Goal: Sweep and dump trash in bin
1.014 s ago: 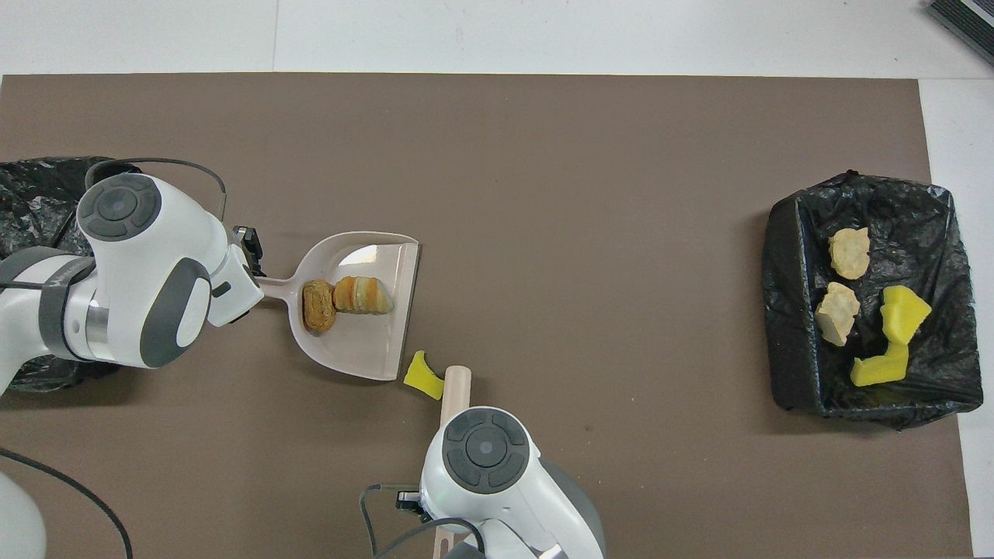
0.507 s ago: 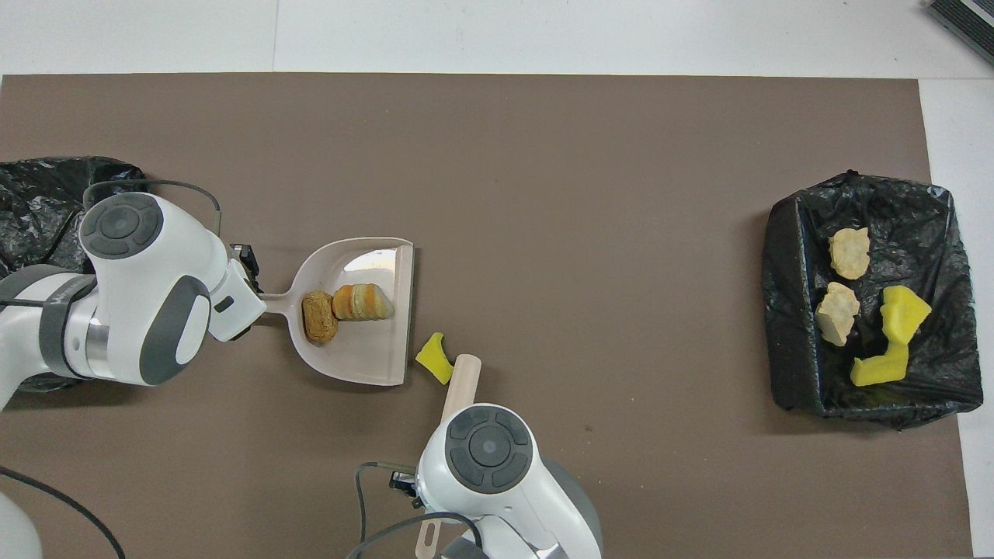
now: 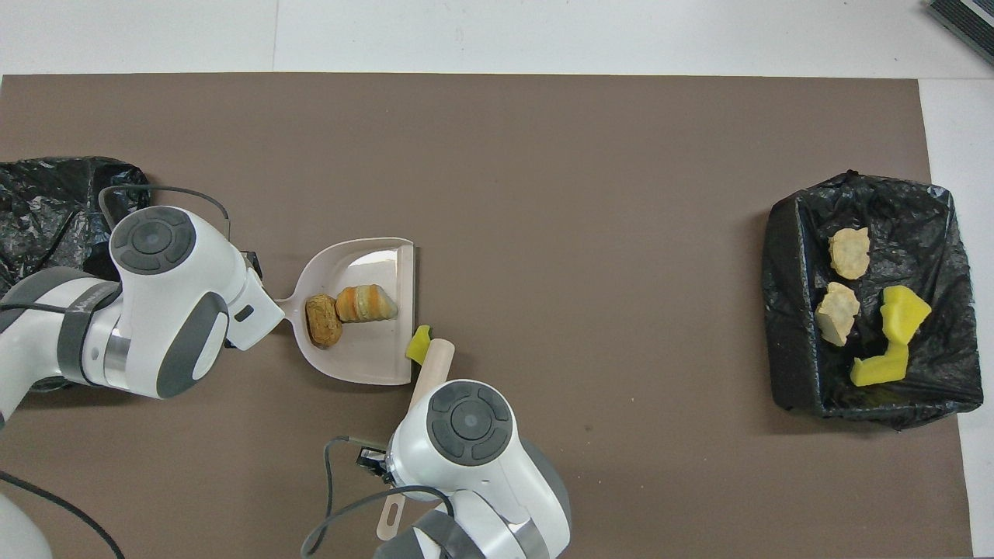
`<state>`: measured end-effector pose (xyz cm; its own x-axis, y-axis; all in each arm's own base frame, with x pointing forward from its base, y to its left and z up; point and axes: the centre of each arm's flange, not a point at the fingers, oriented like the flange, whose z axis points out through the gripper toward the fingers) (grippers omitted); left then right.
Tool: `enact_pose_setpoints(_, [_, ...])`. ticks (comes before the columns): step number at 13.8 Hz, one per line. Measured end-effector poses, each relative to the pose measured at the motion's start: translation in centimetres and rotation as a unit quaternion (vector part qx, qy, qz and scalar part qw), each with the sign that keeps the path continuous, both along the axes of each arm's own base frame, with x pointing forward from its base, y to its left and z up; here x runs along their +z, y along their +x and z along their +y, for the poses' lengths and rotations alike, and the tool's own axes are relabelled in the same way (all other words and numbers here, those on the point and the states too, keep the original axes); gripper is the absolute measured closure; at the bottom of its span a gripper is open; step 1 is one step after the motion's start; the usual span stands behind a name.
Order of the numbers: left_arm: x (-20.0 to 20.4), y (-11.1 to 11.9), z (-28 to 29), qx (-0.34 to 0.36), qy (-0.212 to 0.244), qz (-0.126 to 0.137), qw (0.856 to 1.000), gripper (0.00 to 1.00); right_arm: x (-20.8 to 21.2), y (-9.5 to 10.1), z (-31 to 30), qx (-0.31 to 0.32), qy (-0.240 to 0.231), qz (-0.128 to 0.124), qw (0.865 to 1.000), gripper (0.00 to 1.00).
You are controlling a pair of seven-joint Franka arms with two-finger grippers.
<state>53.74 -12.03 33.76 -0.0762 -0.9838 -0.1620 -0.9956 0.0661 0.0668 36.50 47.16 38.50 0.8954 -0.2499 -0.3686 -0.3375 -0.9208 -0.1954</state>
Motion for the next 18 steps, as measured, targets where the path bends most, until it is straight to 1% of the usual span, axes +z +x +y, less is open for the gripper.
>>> enact_pose_setpoints(2, [0.3,-0.2,-1.1,-0.017,0.030,-0.013,0.999,0.69,1.6,0.8,1.3,-0.008,0.026,-0.014,1.000,0.74])
enact_pose_setpoints(4, [0.5,-0.4,-2.1,-0.039,0.055,-0.026,0.997,0.69,3.6,2.1,3.0,-0.035,0.076,-0.025,0.996,0.74])
enact_pose_setpoints(6, [0.6,-0.3,-2.3,-0.044,0.061,-0.031,0.997,0.69,4.1,2.9,4.0,-0.047,0.094,-0.032,0.994,0.74])
enact_pose_setpoints(10, [0.6,-0.2,-1.8,-0.041,0.062,-0.032,0.997,0.69,4.5,3.6,4.7,-0.048,0.103,-0.039,0.993,0.74])
enact_pose_setpoints(13, [0.9,0.1,-1.5,-0.041,0.066,-0.036,0.996,0.69,4.9,3.6,4.8,-0.031,0.111,-0.047,0.992,0.74])
enact_pose_setpoints(14, [1.0,0.4,-1.0,-0.040,0.069,-0.039,0.996,0.69,4.8,3.4,4.8,-0.022,0.109,-0.044,0.993,0.74])
enact_pose_setpoints(16, [1.1,0.6,-0.5,-0.040,0.070,-0.044,0.996,0.69,4.3,2.7,4.7,0.007,0.098,-0.026,0.995,0.74])
enact_pose_setpoints(17, [1.0,0.7,-0.5,-0.043,0.069,-0.045,0.996,0.69,4.1,2.3,4.4,0.026,0.089,-0.018,0.996,0.74])
enact_pose_setpoints(18, [1.0,0.7,-0.5,-0.048,0.069,-0.046,0.995,0.69,3.7,1.9,4.1,0.044,0.074,-0.016,0.996,0.74])
